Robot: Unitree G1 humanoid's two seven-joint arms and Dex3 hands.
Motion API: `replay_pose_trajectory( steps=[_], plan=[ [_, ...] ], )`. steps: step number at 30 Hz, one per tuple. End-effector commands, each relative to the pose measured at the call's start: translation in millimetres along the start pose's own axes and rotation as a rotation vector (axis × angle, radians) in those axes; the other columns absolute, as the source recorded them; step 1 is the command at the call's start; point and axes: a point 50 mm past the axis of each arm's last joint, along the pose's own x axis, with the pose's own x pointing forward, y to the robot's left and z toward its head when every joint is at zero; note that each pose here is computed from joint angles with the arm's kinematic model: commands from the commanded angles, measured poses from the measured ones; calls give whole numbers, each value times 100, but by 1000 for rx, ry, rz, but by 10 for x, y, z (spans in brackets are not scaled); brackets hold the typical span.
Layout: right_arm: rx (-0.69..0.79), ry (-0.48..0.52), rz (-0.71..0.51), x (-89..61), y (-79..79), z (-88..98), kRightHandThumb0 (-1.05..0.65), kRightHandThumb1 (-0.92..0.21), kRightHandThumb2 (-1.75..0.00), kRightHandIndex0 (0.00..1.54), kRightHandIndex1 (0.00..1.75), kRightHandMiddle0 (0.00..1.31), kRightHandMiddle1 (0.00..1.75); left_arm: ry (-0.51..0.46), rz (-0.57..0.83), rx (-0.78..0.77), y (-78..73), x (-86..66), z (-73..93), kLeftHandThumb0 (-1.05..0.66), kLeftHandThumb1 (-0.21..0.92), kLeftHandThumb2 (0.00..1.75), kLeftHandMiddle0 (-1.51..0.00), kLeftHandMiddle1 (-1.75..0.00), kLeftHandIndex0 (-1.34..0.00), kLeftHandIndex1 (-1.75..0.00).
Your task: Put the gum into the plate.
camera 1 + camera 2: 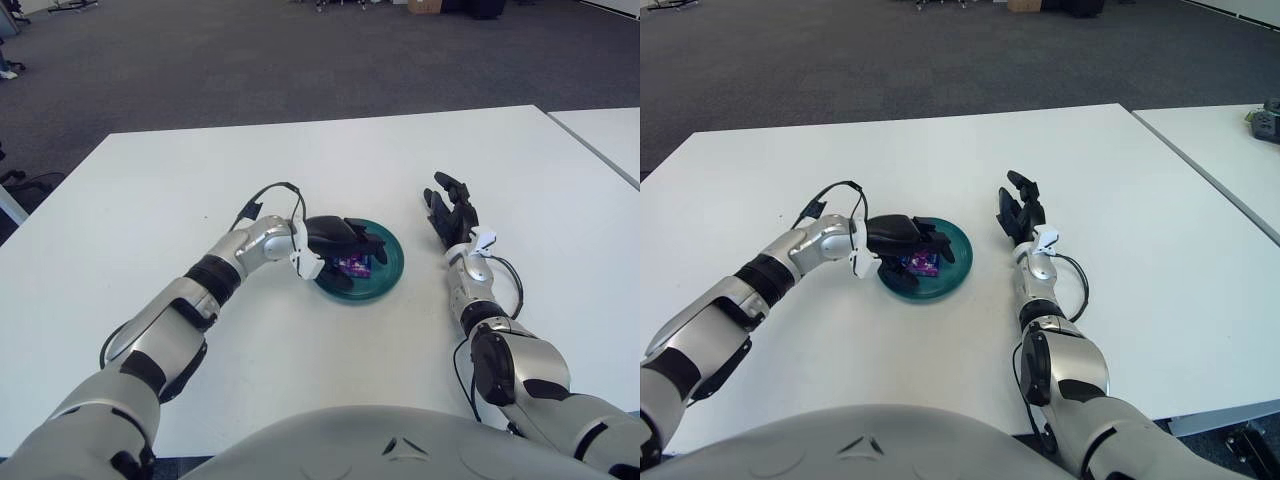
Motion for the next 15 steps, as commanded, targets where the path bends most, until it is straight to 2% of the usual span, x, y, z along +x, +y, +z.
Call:
replay_pose_trajectory(
  steps=[1,5,11,15],
  plan=[
    [30,170,-29,-258,10,-374,-50,-92,-50,39,1,0,81,25,54,2,24,-115,-31,-105,92,45,-2,-1,0,-7],
    [50,181,-23,-263,-1,-387,-50,-92,-51,38,0,0,80,35,115,1,64,-186,-25,-105,92,44,0,0,0,-1],
    [54,195,4,-260,-21,-393,-55,-92,-57,35,0,0,75,24,280,-45,171,-277,-47,-105,92,36,0,0,0,0],
    [46,206,20,-261,-39,-398,-56,-92,-60,35,0,0,72,14,366,-127,264,-417,-85,-105,92,29,0,0,0,0]
  ],
)
